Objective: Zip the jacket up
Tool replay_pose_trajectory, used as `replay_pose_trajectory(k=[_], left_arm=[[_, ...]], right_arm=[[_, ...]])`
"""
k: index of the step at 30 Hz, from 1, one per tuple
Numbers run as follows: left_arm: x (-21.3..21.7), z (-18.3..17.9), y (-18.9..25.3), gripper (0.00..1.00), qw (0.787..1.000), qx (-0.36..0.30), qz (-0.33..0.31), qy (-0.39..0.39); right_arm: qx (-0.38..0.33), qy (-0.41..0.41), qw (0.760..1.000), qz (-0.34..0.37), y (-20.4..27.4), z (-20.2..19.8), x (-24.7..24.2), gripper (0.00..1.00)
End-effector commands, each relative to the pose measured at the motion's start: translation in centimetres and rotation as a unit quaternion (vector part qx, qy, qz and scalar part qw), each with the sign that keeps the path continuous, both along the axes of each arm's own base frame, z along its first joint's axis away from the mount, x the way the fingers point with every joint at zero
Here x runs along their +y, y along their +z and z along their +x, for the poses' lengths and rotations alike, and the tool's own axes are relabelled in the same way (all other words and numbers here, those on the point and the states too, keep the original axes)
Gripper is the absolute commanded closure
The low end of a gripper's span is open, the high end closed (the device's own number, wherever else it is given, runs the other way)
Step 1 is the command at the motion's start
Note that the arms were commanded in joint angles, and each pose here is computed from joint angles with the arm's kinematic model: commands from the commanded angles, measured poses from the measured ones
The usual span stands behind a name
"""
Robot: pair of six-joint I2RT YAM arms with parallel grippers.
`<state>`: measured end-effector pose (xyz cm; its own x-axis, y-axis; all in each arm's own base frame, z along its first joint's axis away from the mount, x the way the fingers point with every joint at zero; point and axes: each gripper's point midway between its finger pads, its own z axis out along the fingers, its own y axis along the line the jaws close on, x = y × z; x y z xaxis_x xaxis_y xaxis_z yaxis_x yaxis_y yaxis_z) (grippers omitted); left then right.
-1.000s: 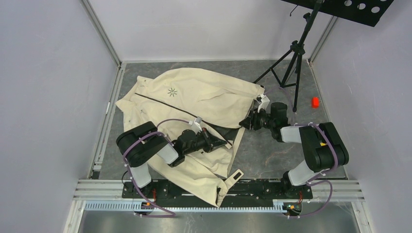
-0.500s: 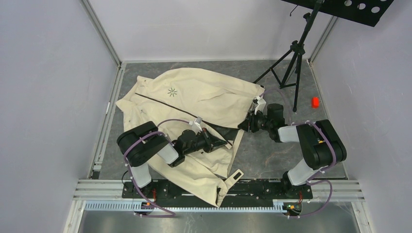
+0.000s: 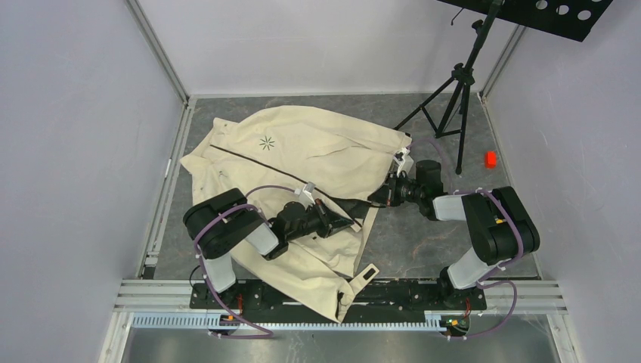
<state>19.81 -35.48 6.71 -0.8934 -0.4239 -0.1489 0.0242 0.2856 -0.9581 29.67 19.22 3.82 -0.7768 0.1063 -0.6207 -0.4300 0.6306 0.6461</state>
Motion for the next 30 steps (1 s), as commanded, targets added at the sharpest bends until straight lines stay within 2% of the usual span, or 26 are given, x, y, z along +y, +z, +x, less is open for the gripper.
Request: replay_pose_trajectory(k=[1,6,13,22,25,30], left_arm=[[-0.6,0.8,1.3,0.98,0.999,-0.036,-0.007,0.001],[0.0,1.1,1.5,0.98,0.998,-0.061,0.004,0.010],[0.6,2.0,2.8,0.98,0.993,-0.114,0.006,0.027],[3.1,3.2,3.3,0.98,0.979,-0.182,0.041,0.078],[3.0,3.2,4.5,0.98,0.976,-0.201,0.018,0.084],[2.5,3.5,5.5,0.98,0.977,-0.189,-0.027,0.094]], right_arm=[[0.018,0.016,0.997,0.072,2.6,-0.3,1.7,1.00],[0.044,0.018,0.989,0.140,4.5,-1.5,2.5,1.00],[0.086,0.022,0.964,0.249,7.5,-3.9,3.2,1.00],[0.124,0.019,0.940,0.316,9.2,-5.8,3.1,1.00],[0.127,0.020,0.938,0.321,9.0,-6.2,3.1,1.00],[0.115,0.030,0.932,0.341,10.0,-6.6,3.1,1.00]])
